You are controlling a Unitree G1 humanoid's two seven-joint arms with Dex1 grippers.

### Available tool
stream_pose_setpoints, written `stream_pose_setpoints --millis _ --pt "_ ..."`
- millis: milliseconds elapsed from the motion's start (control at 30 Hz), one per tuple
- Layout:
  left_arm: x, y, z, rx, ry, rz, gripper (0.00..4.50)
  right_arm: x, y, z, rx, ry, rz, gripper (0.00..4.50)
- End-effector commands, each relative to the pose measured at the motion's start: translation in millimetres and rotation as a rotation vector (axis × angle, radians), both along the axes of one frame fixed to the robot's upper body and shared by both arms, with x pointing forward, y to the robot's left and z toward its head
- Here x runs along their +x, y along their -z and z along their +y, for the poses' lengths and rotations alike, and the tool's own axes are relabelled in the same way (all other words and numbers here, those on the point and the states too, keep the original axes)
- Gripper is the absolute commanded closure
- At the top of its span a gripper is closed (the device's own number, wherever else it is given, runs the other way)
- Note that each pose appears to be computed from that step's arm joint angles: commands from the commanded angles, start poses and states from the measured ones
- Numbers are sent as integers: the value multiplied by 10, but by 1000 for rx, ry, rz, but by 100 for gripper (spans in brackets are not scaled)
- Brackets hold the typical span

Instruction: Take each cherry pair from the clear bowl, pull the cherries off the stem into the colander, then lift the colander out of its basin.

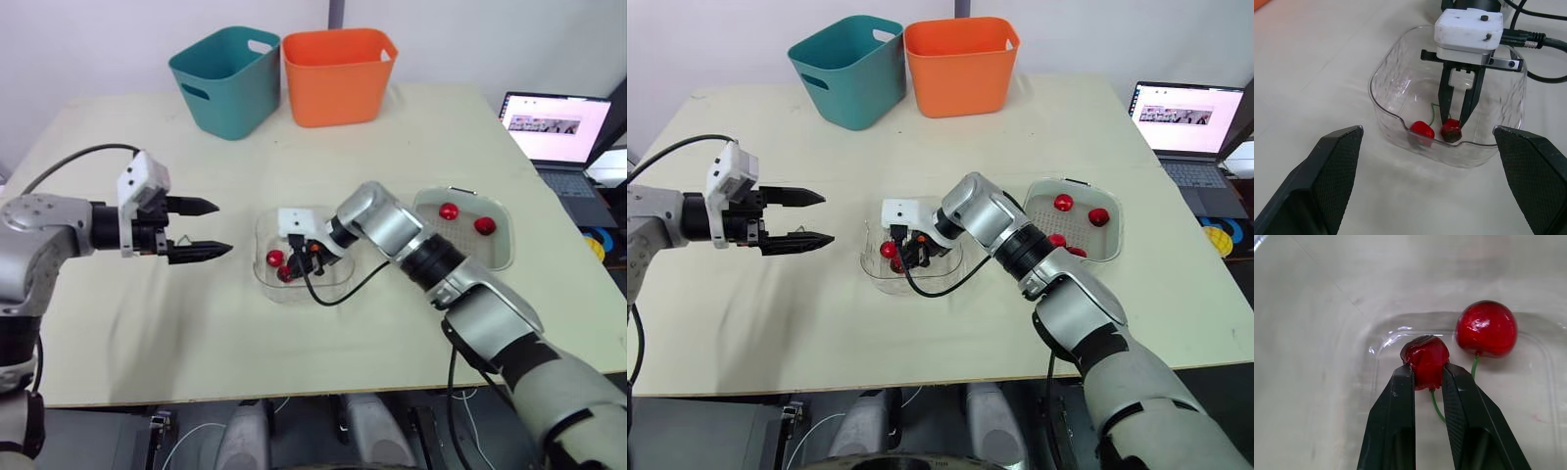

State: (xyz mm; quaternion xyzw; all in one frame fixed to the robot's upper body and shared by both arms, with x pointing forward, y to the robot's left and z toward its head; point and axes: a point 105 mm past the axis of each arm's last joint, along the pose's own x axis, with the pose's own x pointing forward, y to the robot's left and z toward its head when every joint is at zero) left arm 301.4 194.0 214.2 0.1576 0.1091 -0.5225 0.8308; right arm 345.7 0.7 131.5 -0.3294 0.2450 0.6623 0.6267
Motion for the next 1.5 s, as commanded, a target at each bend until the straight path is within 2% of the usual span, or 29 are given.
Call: stream_pose_setpoints --millis 33,133,300,367,567,833,967,1133,1500 --pt "14 -111 9 -4 -3 -45 0 75 -455 -40 51 -67 -182 394" --pt "35 -129 5 -22 -5 -45 0 78 -699 -168 68 -127 -317 394" --pt "74 -242 -30 -98 -6 -45 0 -40 -936 -310 91 -268 -540 394" --pt "90 -329 -42 -156 -4 -38 0 -116 -1085 -351 112 -336 -689 394" --pt "102 -590 -136 -281 56 -18 0 -300 -1263 -435 131 -468 -961 394" --pt "183 -816 -506 -350 277 38 0 -426 -1356 -365 170 -581 -1152 394" --pt "251 -800 -622 -317 352 90 0 -459 -1420 -319 178 -615 -1219 394" --pt "310 -813 -742 -292 399 105 0 -518 -1503 -262 188 -650 -1299 394" --pt "406 -872 -893 -337 423 112 0 -638 -1585 -170 204 -708 -1385 394"
